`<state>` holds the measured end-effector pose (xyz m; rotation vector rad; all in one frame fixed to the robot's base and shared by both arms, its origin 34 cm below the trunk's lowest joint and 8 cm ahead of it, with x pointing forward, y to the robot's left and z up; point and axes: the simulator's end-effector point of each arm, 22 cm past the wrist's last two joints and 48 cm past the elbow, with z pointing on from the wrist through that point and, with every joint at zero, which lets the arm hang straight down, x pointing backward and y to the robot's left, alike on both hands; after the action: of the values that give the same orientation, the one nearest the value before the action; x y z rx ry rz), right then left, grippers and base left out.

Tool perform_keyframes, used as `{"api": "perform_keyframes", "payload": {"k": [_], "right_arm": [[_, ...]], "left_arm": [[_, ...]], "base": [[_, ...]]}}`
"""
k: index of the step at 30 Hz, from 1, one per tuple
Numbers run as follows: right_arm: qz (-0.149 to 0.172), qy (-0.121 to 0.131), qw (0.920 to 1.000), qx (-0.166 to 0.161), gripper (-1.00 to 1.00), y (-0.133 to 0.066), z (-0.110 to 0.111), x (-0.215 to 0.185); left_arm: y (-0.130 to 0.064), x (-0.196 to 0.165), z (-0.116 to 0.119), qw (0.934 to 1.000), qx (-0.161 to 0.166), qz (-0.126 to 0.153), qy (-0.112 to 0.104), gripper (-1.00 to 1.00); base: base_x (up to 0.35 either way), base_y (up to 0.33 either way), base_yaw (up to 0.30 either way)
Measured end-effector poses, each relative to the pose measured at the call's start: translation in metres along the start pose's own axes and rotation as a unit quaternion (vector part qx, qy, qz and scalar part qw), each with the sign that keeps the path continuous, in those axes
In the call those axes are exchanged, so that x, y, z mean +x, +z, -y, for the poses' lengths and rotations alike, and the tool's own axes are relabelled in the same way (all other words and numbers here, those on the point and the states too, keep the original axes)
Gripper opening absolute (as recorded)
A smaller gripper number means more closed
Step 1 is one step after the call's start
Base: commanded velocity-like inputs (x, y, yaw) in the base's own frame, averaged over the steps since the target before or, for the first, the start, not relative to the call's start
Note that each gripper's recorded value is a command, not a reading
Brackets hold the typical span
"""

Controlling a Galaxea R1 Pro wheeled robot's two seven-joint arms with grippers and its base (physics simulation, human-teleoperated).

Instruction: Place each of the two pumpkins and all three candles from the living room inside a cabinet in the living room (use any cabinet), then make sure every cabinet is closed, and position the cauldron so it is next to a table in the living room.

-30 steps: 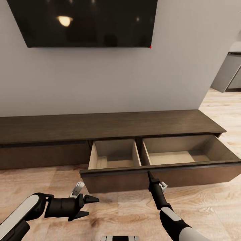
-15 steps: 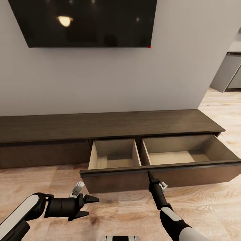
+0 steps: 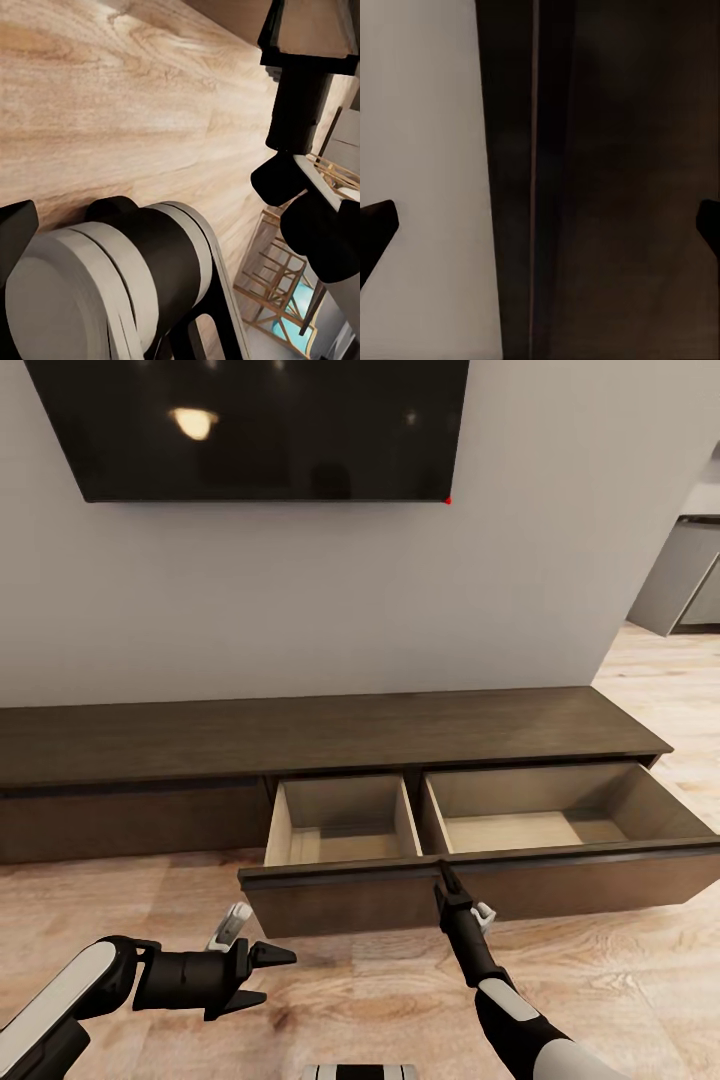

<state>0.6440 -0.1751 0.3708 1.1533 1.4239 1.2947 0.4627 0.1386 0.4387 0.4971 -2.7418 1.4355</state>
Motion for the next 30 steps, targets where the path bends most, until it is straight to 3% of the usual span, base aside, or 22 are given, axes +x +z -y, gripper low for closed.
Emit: {"api": "perform_keyframes", "payload": {"k": [17,22,30], "right_arm": [[-0.001,0.002,1.0000,0.001,1.00,0.000,0.001,0.000],[-0.039,0.043,0.9983,0.007,1.00,-0.001,0.002,0.018],[-0.076,0.086,0.9933,0.013,1.00,-0.003,0.003,0.035]], "left_arm": [[0.000,0.000,0.000,1.0000,0.000,0.000,-0.001,1.00],[-0.002,-0.004,-0.001,1.0000,0.000,0.005,-0.003,1.00],[-0.003,-0.006,-0.008,0.9999,-0.011,0.009,-0.003,1.00]], "base": [[-0.166,0.000,0.000],[-0.172,0.000,0.000],[-0.078,0.000,0.000]]}}
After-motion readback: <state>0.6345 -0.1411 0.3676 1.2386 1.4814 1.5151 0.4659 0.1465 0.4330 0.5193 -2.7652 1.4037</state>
